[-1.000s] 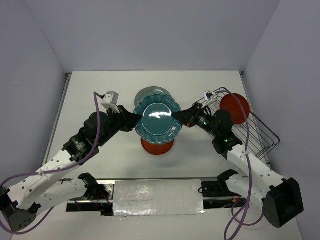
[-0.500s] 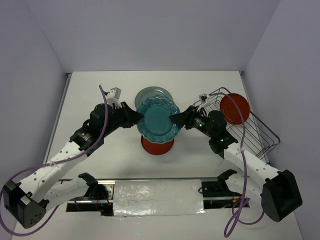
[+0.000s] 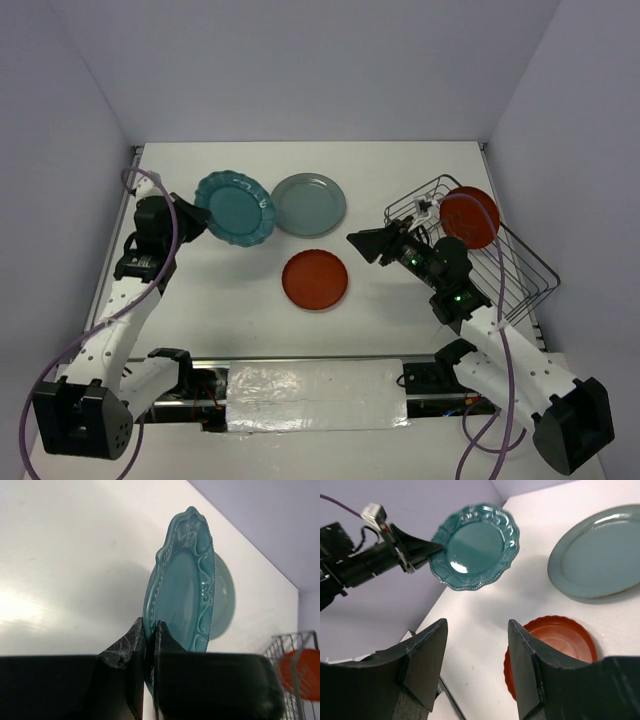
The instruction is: Unload the plates from the dish rack
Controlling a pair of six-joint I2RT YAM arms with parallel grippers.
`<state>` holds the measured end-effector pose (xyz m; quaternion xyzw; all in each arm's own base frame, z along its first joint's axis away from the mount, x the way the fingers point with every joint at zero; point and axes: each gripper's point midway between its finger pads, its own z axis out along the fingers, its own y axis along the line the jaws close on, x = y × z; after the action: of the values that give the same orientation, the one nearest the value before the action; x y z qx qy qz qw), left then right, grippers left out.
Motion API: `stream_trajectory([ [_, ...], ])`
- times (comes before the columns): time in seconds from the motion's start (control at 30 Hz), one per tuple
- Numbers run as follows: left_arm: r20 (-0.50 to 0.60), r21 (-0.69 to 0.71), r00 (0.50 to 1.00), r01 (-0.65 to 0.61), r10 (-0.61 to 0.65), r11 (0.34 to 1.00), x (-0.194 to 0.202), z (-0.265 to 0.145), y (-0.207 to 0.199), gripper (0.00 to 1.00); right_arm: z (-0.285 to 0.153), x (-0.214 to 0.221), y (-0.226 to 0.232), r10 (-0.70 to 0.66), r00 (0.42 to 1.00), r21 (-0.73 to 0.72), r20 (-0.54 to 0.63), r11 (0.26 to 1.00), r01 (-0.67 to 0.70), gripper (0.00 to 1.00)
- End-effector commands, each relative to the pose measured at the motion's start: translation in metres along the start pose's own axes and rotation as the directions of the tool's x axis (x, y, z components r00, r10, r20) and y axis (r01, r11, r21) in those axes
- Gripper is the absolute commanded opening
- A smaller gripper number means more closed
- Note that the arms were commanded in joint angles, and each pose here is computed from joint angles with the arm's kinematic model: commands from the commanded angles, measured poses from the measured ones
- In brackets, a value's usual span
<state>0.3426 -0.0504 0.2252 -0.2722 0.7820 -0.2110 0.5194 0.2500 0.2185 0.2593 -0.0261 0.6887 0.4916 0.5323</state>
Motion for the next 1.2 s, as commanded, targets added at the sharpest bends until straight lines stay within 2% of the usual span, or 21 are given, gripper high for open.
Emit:
stream_trajectory([
  [0.0, 0.195, 0.075, 0.979, 0.048, -0.062, 0.996, -0.051, -0.008, -0.008, 0.0, -0.013, -0.001, 0.001, -0.056, 0.998, 0.0, 0.036, 0.998, 0.056, 0.59],
  [0.03, 0.227, 0.046, 0.97, 0.076, -0.084, 0.996, -0.061, -0.003, 0.013, 0.0, -0.016, -0.004, -0.002, -0.073, 0.996, 0.019, 0.054, 0.997, 0.072, 0.59],
  [0.2, 0.241, 0.021, 0.954, 0.178, -0.178, 0.984, -0.063, 0.012, 0.064, 0.0, -0.029, -0.011, 0.0, -0.118, 0.987, 0.023, 0.109, 0.993, 0.116, 0.6],
  [0.23, 0.291, 0.045, 0.936, 0.196, -0.2, 0.98, -0.078, 0.01, 0.07, 0.0, -0.029, -0.013, -0.001, -0.122, 0.986, 0.031, 0.117, 0.992, 0.119, 0.61],
  [0.33, 0.299, 0.067, 0.929, 0.21, -0.221, 0.975, -0.082, 0.012, 0.078, 0.0, -0.027, -0.01, -0.002, -0.124, 0.987, 0.033, 0.102, 0.992, 0.121, 0.61],
  [0.63, 0.321, -0.021, 0.912, 0.278, -0.257, 0.96, -0.059, 0.028, 0.12, 0.0, -0.021, -0.003, -0.007, -0.113, 0.99, 0.026, 0.086, 0.993, 0.111, 0.61],
  [1.1, 0.324, -0.125, 0.921, 0.271, -0.219, 0.954, -0.026, 0.026, 0.157, 0.0, -0.017, 0.002, -0.014, -0.106, 0.991, 0.027, 0.087, 0.994, 0.104, 0.61],
  [1.17, 0.303, -0.145, 0.927, 0.273, -0.22, 0.951, -0.019, 0.029, 0.161, 0.06, -0.018, 0.002, -0.015, -0.107, 0.99, 0.035, 0.092, 0.994, 0.105, 0.61],
])
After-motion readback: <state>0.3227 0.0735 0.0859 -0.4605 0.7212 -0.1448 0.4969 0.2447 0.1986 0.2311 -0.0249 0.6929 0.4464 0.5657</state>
